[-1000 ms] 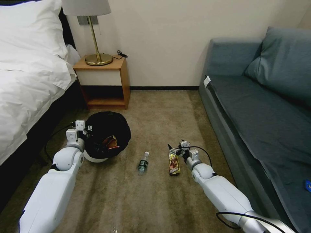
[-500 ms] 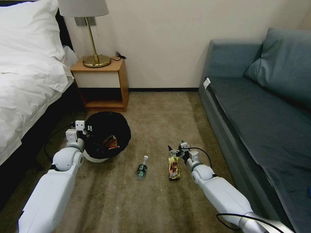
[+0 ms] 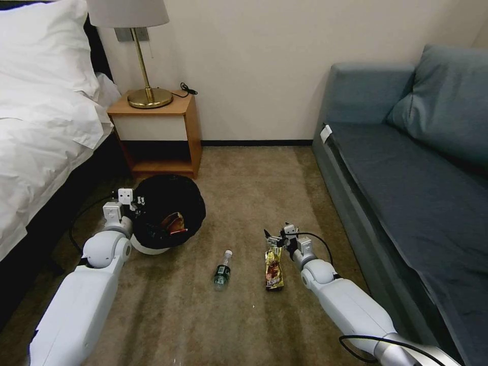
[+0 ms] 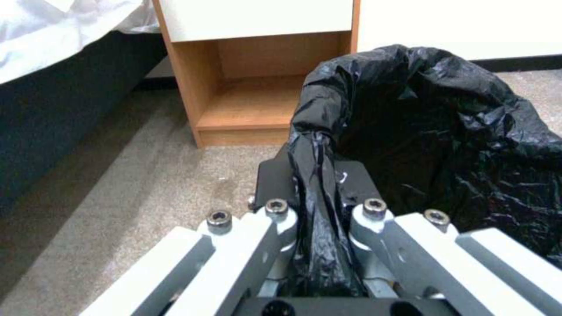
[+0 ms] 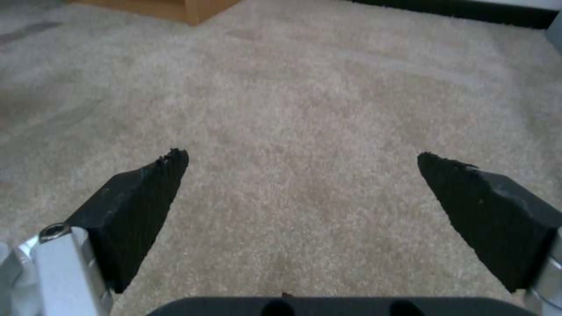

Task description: Pick up the trash bin, then pick up the garbage on the floor and place it into the trash bin.

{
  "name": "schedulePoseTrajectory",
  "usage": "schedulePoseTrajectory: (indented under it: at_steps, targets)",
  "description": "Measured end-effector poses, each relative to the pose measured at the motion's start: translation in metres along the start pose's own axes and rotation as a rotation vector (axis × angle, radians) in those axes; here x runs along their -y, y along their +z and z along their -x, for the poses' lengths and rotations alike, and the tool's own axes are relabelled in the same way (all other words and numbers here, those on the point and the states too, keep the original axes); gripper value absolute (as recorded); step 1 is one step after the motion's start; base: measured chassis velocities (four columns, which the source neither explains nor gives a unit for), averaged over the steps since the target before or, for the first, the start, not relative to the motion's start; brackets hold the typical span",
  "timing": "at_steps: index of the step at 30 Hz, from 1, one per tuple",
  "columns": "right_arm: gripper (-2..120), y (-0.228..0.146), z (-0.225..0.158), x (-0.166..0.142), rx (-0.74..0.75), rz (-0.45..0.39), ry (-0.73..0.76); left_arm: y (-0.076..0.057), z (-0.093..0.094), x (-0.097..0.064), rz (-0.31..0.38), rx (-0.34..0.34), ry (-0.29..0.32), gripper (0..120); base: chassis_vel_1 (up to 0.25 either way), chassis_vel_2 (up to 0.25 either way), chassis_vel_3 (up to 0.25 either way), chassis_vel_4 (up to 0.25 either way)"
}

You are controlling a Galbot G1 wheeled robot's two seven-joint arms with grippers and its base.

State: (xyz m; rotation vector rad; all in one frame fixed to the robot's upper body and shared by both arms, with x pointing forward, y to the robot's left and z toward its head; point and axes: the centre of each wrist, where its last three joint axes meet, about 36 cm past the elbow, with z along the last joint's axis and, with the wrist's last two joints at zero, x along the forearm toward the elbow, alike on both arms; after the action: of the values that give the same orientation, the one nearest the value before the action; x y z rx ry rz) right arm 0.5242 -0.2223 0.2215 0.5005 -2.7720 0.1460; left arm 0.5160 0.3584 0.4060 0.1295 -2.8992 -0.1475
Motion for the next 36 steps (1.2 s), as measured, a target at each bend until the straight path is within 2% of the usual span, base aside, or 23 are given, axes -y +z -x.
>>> schedulePoseTrajectory:
  at_steps: [8,20,26,36]
  targets:
    - [100,0.013,-0.005,0.001,-0.054,-0.024,0.000,0.000,0.001,0.002,-0.004,0.000,0.002,6,-0.012,0.011,0.011,-0.014]
    - [100,0.062,-0.015,-0.003,-0.189,-0.089,-0.014,0.009,-0.013,-0.001,0.007,-0.011,0.007,6,0.000,0.000,0.000,0.000]
    - [100,0.078,-0.019,0.001,-0.215,-0.128,-0.033,0.009,-0.017,-0.002,0.012,-0.012,0.016,6,0.000,0.000,0.000,0.000]
    - [100,0.095,-0.032,-0.003,-0.236,-0.140,-0.043,0.007,-0.019,-0.001,0.013,-0.011,0.025,6,0.000,0.000,0.000,0.000]
